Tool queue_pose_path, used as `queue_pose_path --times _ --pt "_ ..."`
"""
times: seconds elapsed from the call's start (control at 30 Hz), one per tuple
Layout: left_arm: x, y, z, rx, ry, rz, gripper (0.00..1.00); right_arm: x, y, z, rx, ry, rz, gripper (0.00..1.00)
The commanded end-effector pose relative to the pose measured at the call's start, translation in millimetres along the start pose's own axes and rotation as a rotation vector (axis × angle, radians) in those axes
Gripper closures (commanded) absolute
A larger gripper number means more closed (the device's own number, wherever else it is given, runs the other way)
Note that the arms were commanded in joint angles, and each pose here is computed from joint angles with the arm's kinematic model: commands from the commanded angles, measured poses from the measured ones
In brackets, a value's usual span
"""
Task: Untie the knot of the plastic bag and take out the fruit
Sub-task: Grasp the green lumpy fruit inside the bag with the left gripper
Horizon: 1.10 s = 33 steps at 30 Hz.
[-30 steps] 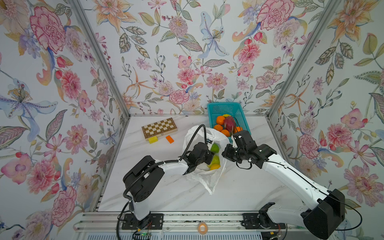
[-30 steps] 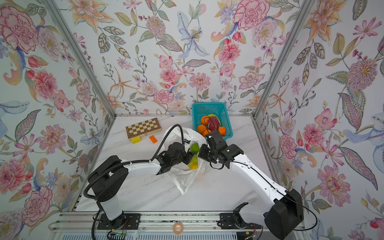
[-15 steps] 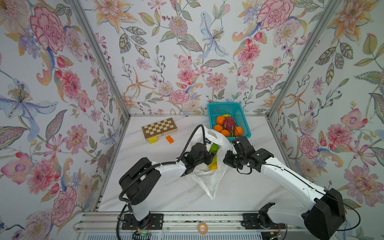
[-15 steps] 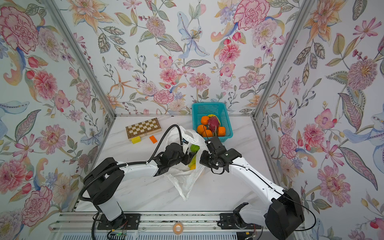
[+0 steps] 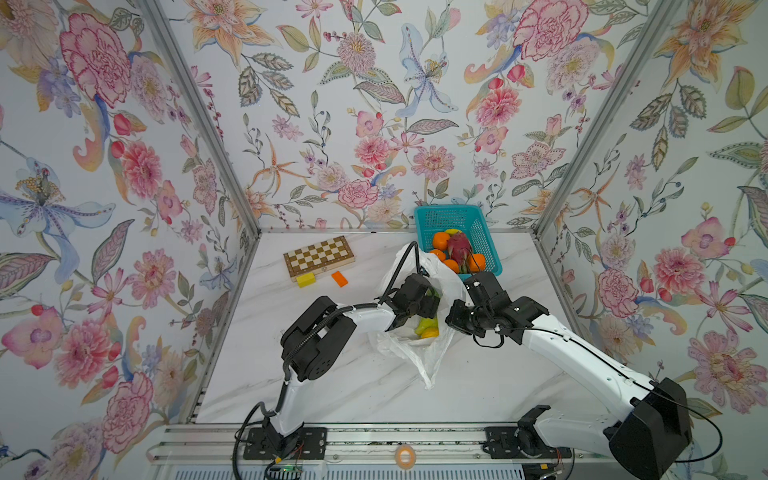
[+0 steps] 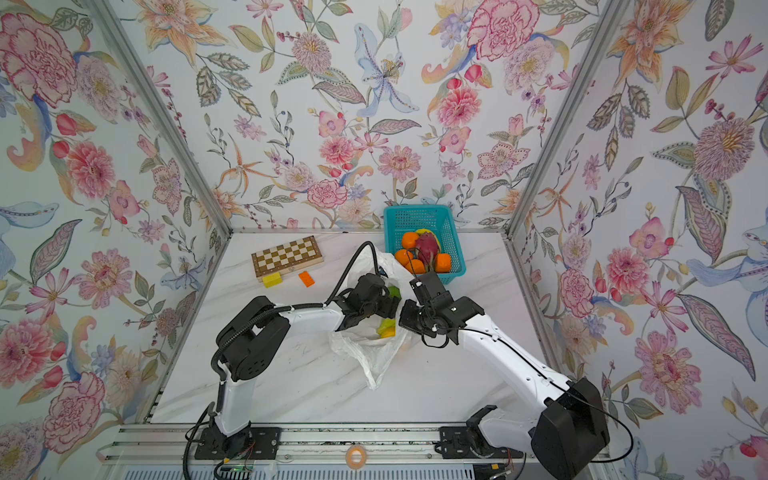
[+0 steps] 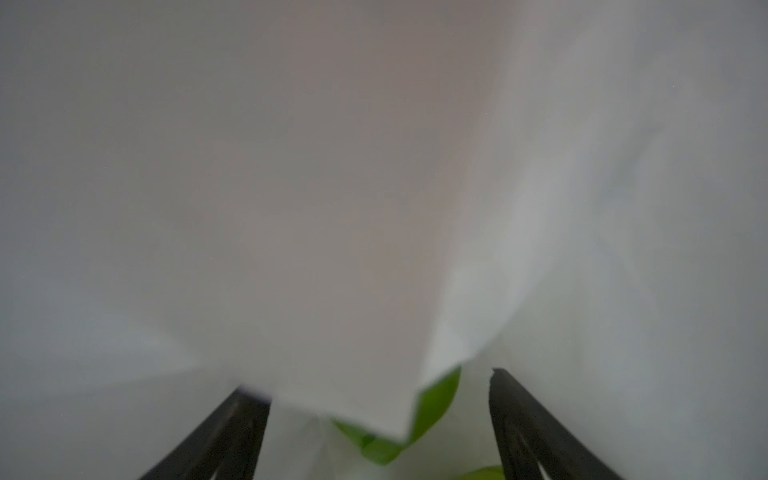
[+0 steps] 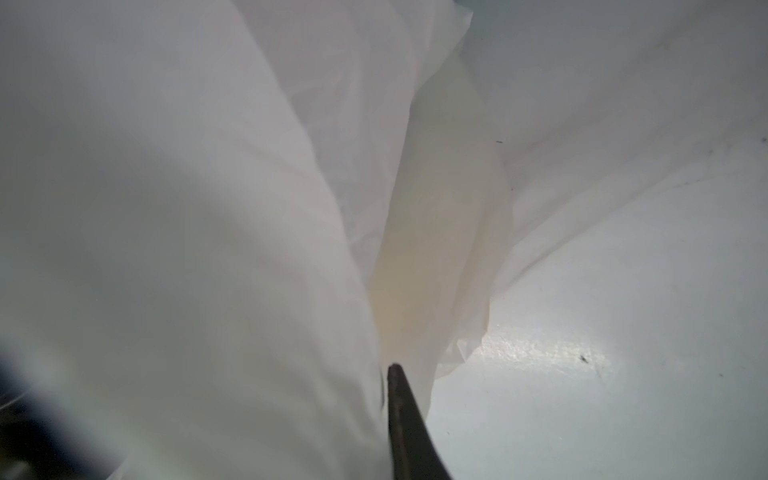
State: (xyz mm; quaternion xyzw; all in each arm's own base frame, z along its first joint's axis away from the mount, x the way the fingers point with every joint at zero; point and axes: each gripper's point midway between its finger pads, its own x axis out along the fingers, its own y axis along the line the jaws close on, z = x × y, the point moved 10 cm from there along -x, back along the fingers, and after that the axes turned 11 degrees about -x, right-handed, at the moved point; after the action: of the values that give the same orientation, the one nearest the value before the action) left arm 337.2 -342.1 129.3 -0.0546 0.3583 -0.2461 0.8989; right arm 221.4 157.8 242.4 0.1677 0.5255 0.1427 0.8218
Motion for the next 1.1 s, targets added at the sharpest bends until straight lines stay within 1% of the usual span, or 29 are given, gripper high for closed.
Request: queue_pose_path --times 0.0,0.1,0.17,0.3,0.37,0.43,0.5,0.67,0.9,1.07 --pt "12 8 -3 0.002 0.044 0.062 0.09 -6 8 6 0.002 -0.022 0.023 0.87" --pt "23 10 -11 0.020 0.084 0.071 0.08 -5 9 6 0.002 -0.018 0.026 0.87" --pt "28 11 -16 0.029 0.104 0.075 0.12 -5 10 6 -0.002 -0.017 0.027 0.87" --pt "27 13 -16 0.036 0.106 0.066 0.24 -5 10 5 -0.001 -0.017 0.028 0.87" --pt "26 12 -15 0.042 0.108 0.056 0.34 -6 9 4 0.001 -0.021 0.026 0.87" --pt "24 11 -14 0.051 0.109 0.050 0.42 -7 9 5 0.003 -0.026 0.025 0.87" --pt "22 12 -14 0.054 0.111 0.053 0.47 -8 10 5 0.002 -0.030 0.025 0.87" --pt "11 9 -7 0.057 0.075 0.035 0.64 -7 10 6 0.006 -0.032 0.022 0.86" --pt "-11 4 9 0.057 0.010 0.003 0.73 -7 10 7 0.006 -0.036 0.016 0.85" --pt "-30 2 17 0.049 -0.051 -0.032 0.77 -6 11 8 0.006 -0.037 0.016 0.84"
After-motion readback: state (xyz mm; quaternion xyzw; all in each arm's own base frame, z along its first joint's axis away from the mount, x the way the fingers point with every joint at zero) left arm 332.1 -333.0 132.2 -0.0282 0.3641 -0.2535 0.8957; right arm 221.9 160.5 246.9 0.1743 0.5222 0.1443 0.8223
